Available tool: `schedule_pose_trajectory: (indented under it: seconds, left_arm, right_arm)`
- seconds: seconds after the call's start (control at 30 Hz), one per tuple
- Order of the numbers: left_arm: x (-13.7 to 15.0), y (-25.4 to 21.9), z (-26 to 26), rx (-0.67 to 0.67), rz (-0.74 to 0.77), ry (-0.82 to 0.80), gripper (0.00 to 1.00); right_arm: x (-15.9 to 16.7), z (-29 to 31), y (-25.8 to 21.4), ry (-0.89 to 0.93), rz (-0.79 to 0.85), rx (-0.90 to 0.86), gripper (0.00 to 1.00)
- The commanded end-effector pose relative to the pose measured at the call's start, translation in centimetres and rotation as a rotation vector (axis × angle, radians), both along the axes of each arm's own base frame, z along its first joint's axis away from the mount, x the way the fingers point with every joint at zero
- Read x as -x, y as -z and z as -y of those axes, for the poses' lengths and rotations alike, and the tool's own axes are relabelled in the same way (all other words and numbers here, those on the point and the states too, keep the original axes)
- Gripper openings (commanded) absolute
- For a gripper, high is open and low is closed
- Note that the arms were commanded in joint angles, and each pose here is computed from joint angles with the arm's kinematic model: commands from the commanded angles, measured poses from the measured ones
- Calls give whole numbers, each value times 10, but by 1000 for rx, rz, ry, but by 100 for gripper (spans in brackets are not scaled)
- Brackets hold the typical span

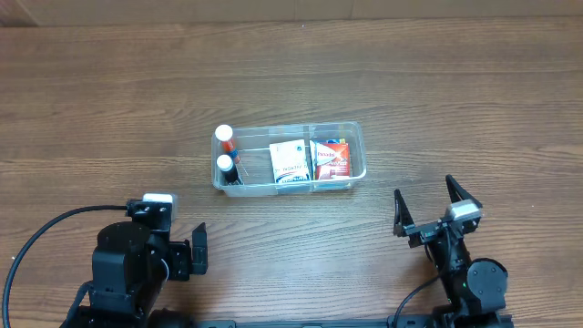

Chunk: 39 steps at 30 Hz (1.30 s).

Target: Pack container

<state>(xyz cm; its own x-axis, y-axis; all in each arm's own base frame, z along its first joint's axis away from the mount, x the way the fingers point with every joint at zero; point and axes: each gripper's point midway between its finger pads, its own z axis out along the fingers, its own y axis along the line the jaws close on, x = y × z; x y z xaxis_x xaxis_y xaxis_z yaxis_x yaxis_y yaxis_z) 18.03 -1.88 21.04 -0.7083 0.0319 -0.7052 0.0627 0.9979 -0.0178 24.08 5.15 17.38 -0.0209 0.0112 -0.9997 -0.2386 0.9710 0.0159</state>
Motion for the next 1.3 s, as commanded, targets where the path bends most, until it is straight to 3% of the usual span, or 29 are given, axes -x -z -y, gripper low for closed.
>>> schedule_pose_trajectory:
  seconds: [0.0, 0.97, 1.1, 1.27]
  left_arm:
    - [-1, 3, 0, 7, -10, -10, 100]
    - [9, 0, -14, -36, 34, -48, 100]
    - [11, 28, -28, -44, 126, -123, 100]
    - [-26, 49, -26, -24, 373, -126, 100]
  right_arm:
    - [-1, 5, 3, 29, -3, -2, 100]
    - [-1, 6, 3, 30, -3, -2, 100]
    - [-1, 6, 3, 30, -3, -2, 100]
    - [-1, 6, 3, 30, -3, -2, 100]
